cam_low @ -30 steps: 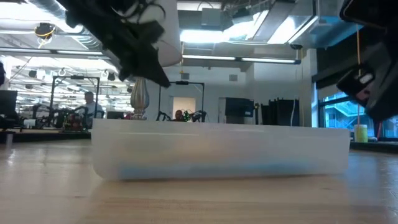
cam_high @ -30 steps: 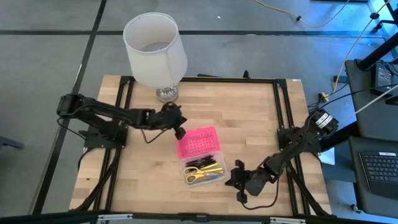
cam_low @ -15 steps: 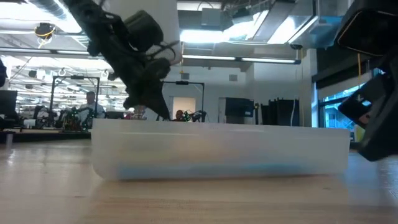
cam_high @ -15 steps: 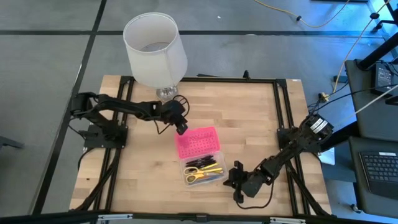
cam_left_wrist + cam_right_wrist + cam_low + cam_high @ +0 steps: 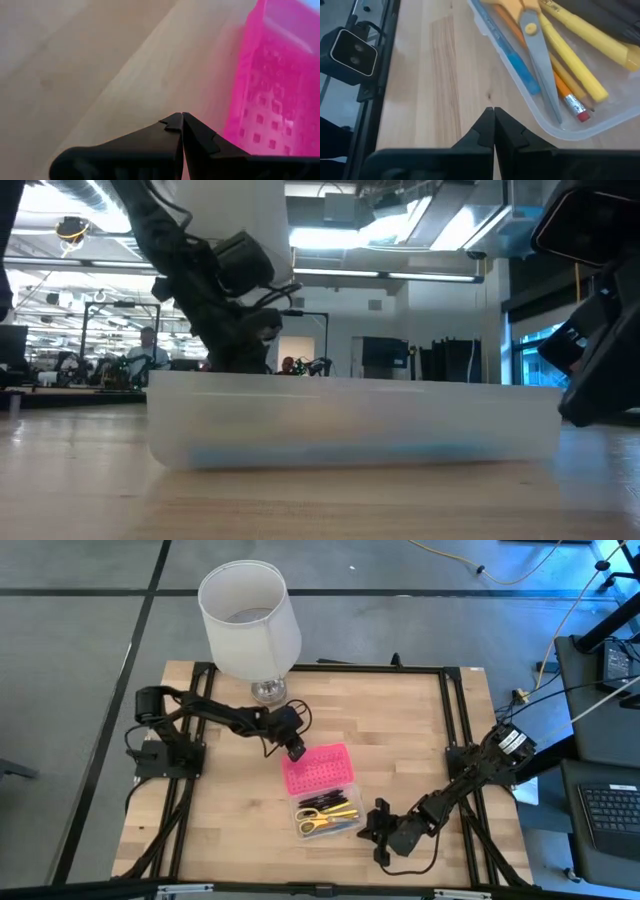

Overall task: Pick & place school supplies into a supply box
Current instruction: Close the transparent supply box

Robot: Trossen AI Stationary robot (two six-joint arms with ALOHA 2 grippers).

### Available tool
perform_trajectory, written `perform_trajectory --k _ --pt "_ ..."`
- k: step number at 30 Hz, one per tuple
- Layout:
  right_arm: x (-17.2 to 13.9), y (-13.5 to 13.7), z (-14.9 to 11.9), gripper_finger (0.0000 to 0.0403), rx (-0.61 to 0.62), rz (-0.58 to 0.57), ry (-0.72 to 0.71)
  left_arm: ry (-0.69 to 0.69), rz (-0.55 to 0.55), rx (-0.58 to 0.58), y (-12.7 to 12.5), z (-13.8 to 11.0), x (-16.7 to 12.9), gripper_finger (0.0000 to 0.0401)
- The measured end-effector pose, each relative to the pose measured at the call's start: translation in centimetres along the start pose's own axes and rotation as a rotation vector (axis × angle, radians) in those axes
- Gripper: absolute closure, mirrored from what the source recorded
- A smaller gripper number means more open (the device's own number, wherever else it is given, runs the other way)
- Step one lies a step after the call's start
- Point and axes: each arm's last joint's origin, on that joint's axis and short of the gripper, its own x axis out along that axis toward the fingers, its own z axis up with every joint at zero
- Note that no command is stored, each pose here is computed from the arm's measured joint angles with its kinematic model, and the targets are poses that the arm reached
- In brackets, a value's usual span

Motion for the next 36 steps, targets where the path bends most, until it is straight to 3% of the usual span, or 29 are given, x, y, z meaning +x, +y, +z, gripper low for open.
perform_trajectory --k 14,23,36 --pt "0.3 0.0 -0.2 0.0401 -0.041 0.007 0.001 0.031 -0.096 0.001 -0.1 -0.3 1.1 0.0398" --pt "1.8 -0.9 -1.2 0.0401 0.026 -0.042 0.018 0.052 -0.133 0.011 -0.6 -0.5 1.1 0.0398" --pt "2.0 -1.0 -0.9 0.0402 0.028 -0.031 0.008 0.048 -0.184 0.008 -1.4 0.4 1.0 0.0398"
